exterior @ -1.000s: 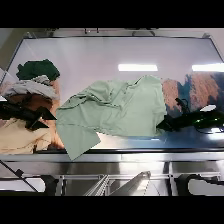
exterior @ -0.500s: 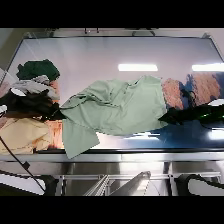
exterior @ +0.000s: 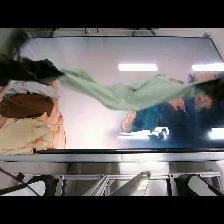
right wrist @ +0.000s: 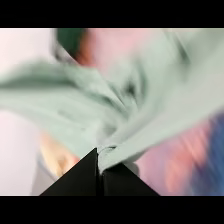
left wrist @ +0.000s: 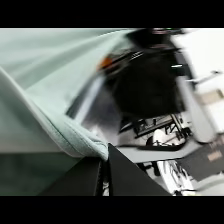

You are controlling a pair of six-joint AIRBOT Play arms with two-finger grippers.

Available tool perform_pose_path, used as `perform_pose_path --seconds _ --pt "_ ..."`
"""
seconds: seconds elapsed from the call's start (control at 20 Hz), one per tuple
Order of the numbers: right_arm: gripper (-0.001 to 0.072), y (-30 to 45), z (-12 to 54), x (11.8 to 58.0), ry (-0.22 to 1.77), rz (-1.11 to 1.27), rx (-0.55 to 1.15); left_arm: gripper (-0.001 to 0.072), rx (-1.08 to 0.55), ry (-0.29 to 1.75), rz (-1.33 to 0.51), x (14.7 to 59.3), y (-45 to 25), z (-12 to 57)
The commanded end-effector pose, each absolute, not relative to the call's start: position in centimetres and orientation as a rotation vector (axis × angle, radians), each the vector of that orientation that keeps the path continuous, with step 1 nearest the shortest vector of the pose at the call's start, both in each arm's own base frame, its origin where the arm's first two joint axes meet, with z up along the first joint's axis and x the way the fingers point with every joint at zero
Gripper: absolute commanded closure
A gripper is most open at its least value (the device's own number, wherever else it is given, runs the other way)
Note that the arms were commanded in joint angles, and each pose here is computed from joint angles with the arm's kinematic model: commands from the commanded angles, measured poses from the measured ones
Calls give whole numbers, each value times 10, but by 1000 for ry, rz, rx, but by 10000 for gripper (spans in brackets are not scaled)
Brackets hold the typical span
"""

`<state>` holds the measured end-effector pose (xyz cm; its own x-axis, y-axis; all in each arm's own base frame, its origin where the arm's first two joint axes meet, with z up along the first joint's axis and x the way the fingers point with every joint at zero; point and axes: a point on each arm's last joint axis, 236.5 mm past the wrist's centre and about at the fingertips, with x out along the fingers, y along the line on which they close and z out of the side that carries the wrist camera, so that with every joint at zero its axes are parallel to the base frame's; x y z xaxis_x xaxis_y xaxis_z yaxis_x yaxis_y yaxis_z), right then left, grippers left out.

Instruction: Fold the shirts.

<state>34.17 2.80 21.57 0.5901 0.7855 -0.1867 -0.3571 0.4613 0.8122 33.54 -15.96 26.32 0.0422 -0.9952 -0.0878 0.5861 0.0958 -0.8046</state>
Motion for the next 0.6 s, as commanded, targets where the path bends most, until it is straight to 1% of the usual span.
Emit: perform_pose_path --seconds 0.0,0.05,0.15,0.25,0.3,0.4,0.45,0.55 --pt "695 38 392 290 75 885 686 677 -457 179 -1704 214 -165 436" --pt "695 43 421 278 -13 841 618 677 -375 72 -1700 189 -165 460" --pt "696 61 460 255 -120 786 498 677 -220 -45 -1588 159 -169 488" --pt "695 81 484 235 -174 791 393 676 -125 -78 -1448 149 -167 497" --pt "696 82 491 234 -186 788 377 676 -124 -51 -1353 158 -161 495" --pt "696 70 489 248 -174 752 387 676 -149 40 -1176 193 -139 476" --pt "696 58 474 265 -124 699 384 676 -199 82 -1126 212 -125 462" --pt "696 33 422 303 50 588 371 676 -345 212 -1062 255 -98 415"
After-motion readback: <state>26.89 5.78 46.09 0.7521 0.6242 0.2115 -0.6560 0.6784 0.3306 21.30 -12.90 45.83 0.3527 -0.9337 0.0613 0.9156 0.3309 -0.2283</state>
